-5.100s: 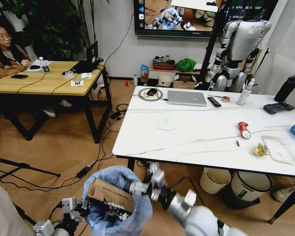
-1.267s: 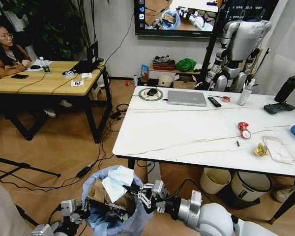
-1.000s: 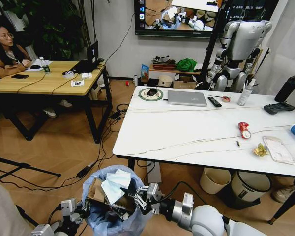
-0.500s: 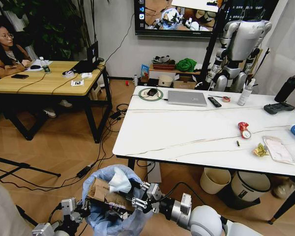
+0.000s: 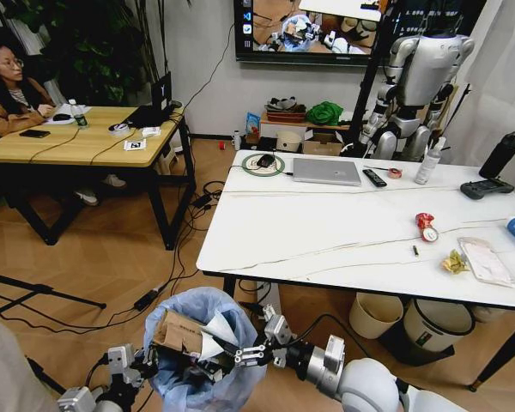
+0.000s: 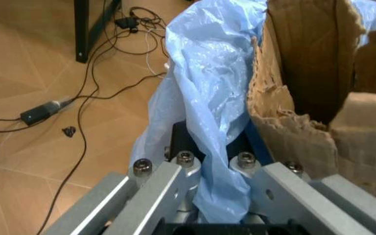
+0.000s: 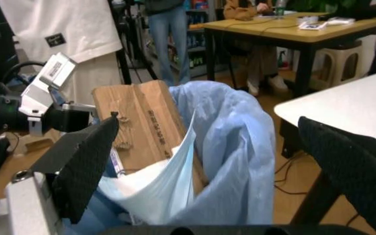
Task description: Pick up the trash bin and place the trash from the table into it.
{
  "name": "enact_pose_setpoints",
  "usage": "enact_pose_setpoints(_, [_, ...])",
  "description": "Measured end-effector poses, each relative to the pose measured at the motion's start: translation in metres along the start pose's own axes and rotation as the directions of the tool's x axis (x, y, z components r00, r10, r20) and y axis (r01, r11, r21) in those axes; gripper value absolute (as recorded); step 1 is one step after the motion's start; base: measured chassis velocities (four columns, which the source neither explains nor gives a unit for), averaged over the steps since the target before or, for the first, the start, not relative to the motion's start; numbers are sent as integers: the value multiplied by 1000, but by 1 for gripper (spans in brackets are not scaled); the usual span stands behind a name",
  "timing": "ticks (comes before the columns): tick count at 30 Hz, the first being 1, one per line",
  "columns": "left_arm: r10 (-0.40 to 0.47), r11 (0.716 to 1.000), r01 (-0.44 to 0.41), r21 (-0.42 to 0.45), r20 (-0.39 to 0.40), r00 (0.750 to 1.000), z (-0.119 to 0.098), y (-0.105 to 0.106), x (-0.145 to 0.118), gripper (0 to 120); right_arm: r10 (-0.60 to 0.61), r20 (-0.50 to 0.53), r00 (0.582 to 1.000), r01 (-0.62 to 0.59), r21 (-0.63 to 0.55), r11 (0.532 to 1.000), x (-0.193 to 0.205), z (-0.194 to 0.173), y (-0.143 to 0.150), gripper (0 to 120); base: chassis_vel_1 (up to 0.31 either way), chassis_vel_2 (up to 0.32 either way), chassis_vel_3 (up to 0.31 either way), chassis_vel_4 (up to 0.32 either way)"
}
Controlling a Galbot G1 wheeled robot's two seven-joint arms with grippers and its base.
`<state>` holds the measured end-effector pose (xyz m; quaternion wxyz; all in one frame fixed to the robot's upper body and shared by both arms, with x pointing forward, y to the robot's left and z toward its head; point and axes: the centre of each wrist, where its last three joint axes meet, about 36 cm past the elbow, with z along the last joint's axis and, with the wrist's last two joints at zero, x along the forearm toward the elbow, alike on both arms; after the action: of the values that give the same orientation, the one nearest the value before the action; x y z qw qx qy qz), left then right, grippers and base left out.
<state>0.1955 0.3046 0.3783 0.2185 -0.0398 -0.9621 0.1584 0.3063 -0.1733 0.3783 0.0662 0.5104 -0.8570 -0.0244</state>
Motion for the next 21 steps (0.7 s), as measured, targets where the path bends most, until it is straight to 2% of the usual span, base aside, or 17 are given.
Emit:
enact_pose_setpoints(5, [-4, 1000, 4, -5, -4, 1000, 2, 0, 0, 0, 68, 11, 998, -68, 2, 998, 7, -3, -3, 100, 0, 0, 0, 0])
enact_pose_setpoints(7, [-2, 1000, 2, -4, -4, 1000, 4, -1, 0, 0, 164, 44, 986, -163, -9, 987, 7, -11, -11, 100, 0, 0, 0, 0])
enact_pose_setpoints(9, [2, 1000, -2, -6, -4, 1000, 4, -2, -1, 0, 279, 90, 956, -278, -30, 960, 9, -23, -28, 100, 0, 0, 0, 0])
enact_pose_setpoints(11, [10, 1000, -10, -13, -5, 1000, 5, -2, -3, 0, 414, 143, 899, -407, -76, 910, 23, -36, -56, 100, 0, 0, 0, 0])
enact_pose_setpoints(12, [10, 1000, -10, -13, -5, 1000, 5, -2, -3, 0, 414, 143, 899, -407, -76, 910, 23, -36, -56, 100, 0, 0, 0, 0])
enact_pose_setpoints(13, [11, 1000, -12, -15, -6, 1000, 5, -2, -3, 0, 450, 155, 879, -443, -82, 893, 30, -39, -65, 100, 0, 0, 0, 0])
enact_pose_setpoints(17, [28, 999, -29, -23, -12, 1000, 10, -3, -10, 0, 601, 227, 766, -602, -74, 795, 94, -33, -106, 100, 0, 0, 0, 0])
enact_pose_setpoints(18, [28, 999, -29, -23, -12, 1000, 10, -3, -10, 0, 601, 227, 766, -602, -74, 795, 94, -33, -106, 100, 0, 0, 0, 0])
enact_pose_setpoints(21, [37, 999, -37, -36, -13, 999, 13, -1, -14, 0, 669, 234, 705, -668, -98, 738, 135, -12, -111, 100, 0, 0, 0, 0])
